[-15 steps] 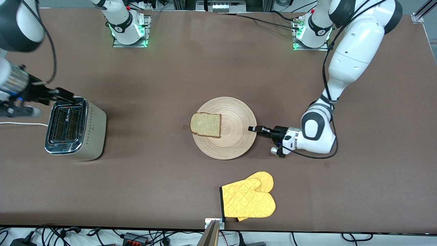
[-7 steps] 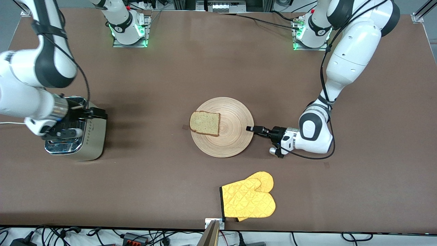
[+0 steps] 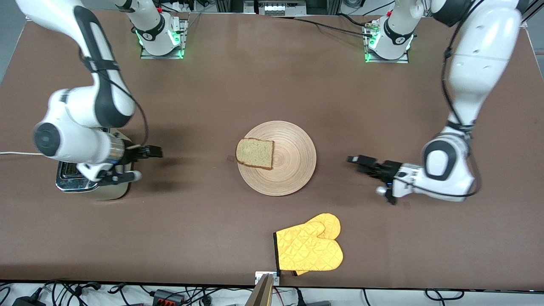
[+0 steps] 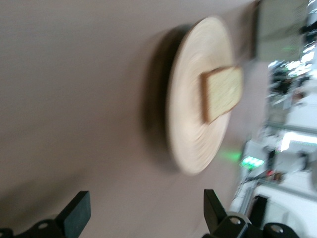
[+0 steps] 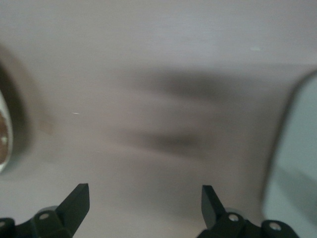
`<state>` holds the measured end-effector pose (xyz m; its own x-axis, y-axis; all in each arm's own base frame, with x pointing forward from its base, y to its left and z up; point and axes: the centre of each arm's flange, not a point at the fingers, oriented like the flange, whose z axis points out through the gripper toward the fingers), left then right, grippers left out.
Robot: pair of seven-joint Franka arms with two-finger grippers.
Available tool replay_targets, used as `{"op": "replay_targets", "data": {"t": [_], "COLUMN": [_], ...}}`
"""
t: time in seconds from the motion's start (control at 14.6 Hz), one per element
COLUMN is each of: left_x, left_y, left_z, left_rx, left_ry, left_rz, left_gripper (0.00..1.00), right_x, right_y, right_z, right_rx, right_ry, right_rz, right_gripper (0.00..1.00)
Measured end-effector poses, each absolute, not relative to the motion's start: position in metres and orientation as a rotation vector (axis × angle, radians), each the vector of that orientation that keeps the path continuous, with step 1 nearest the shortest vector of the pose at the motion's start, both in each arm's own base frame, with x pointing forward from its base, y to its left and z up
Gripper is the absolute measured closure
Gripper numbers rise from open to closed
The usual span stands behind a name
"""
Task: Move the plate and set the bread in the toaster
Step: 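Reach the right gripper to the bread while the left gripper withdraws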
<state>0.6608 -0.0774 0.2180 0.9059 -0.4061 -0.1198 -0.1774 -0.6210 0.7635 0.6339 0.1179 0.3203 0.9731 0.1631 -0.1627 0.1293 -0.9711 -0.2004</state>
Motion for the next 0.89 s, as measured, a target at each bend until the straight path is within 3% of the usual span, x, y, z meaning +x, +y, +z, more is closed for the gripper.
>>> {"op": "replay_targets", "data": {"t": [0.55,0.89], "left_x": [0.664,0.689], "left_y": [-0.07,-0.076], "left_z": [0.293,0.369], "left_rx": [3.062,3.304], "left_ry": [-0.452,-0.49], "left_rz": [-0.6,-0.409], "left_gripper": [0.0,0.0], "right_x": [0.628,0.607], "right_y": [0.207,0.285], "right_z": [0.248,0.241], "right_rx": [-2.812,-2.841], "right_ry": [-0.102,0.021], "right_rz": [0.241,0.195], "right_gripper": [0.0,0.0]}}
